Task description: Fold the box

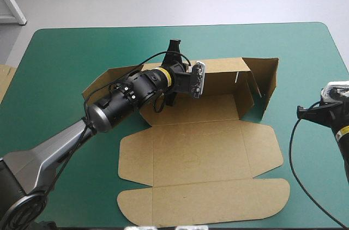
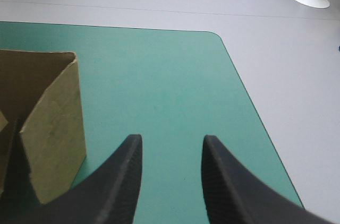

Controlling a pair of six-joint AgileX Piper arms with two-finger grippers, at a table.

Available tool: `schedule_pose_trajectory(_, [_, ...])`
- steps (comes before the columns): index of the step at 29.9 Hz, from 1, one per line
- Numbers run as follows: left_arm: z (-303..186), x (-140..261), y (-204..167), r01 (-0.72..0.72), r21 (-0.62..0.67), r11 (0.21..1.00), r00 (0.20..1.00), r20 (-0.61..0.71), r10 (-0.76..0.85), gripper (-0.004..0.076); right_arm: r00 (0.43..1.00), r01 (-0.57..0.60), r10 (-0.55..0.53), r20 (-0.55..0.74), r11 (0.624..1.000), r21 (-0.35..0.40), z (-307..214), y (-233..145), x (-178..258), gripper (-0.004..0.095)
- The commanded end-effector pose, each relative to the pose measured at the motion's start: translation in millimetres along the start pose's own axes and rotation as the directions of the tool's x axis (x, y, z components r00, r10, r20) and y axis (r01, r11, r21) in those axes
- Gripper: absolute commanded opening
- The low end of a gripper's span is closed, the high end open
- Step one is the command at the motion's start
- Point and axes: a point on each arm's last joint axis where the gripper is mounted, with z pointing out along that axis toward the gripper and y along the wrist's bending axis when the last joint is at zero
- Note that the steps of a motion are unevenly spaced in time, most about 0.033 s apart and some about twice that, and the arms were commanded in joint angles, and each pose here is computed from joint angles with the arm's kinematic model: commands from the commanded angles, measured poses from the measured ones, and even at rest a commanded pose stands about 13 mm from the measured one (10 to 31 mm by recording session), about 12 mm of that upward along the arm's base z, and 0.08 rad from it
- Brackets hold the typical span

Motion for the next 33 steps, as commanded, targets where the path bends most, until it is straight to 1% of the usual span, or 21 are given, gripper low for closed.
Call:
schedule_pose_trajectory(1, [-25, 0, 11, -0.041, -0.091, 0.995, 0.999, 0.018, 0.043, -0.0010, 0.996, 0.025, -0.027, 0.080, 0.999, 0.025, 2, -3, -15, 0.0352])
schedule_pose_trajectory(6, [-23, 1, 3, -0.018, -0.094, 0.995, 0.999, 0.036, 0.022, -0.0010, 0.999, 0.025, -0.027, 0.035, 0.999, 0.035, 21, -1, -12, 0.0352])
schedule_pose_trajectory(9, [-23, 3, 3, -0.021, -0.103, 0.995, 0.999, 0.028, 0.024, -0.0010, 1.000, 0.020, -0.020, 0.015, 1.000, 0.023, 35, 2, -9, 0.0352])
schedule_pose_trajectory(13, [-23, 4, 4, -0.001, -0.111, 0.994, 1.000, 0.014, 0.002, -0.0010, 0.999, -0.048, 0.047, 0.026, 0.998, 0.040, 56, -5, -16, 0.0352])
schedule_pose_trajectory(16, [-23, 4, 4, 0.004, -0.113, 0.994, 1.000, 0.018, -0.001, -0.0010, 0.991, -0.132, 0.130, 0.035, 0.989, 0.064, 75, -16, -23, 0.0352])
schedule_pose_trajectory(19, [-23, 4, 4, 0.008, -0.112, 0.994, 1.000, 0.020, -0.005, -0.0010, 0.989, -0.148, 0.148, 0.002, 0.986, 0.077, 93, -23, -27, 0.0352])
schedule_pose_trajectory(21, [-23, 4, 4, 0.008, -0.112, 0.994, 1.000, 0.020, -0.005, -0.0010, 0.987, -0.157, 0.159, -0.030, 0.986, 0.060, 105, -22, -30, 0.0349])
schedule_pose_trajectory(23, [-23, 4, 4, 0.012, -0.112, 0.994, 1.000, 0.020, -0.010, -0.0010, 0.984, -0.169, 0.171, -0.056, 0.985, 0.036, 115, -20, -34, 0.0303])
schedule_pose_trajectory(25, [-23, 4, 4, 0.027, -0.111, 0.993, 0.999, 0.022, -0.025, -0.0010, 0.980, -0.182, 0.182, -0.079, 0.983, 0.009, 125, -18, -39, 0.0211])
schedule_pose_trajectory(28, [-23, 4, 4, 0.029, -0.111, 0.993, 0.999, 0.022, -0.027, -0.0010, 0.976, -0.189, 0.186, -0.110, 0.982, -0.018, 135, -17, -56, 0.0044])
schedule_pose_trajectory(30, [-23, 4, 4, 0.032, -0.111, 0.993, 0.999, 0.023, -0.030, -0.0010, 0.973, -0.194, 0.189, -0.133, 0.981, -0.024, 142, -18, -66, 0.0014])
schedule_pose_trajectory(32, [-23, 4, 4, 0.042, -0.110, 0.993, 0.999, 0.022, -0.040, -0.0010, 0.971, -0.188, 0.180, -0.158, 0.981, -0.037, 149, -18, -78, 0.0019])
schedule_pose_trajectory(33, [-23, 4, 4, 0.052, -0.110, 0.993, 0.999, 0.023, -0.050, -0.0010, 0.966, -0.188, 0.176, -0.190, 0.981, -0.049, 155, -17, -80, 0.0031])
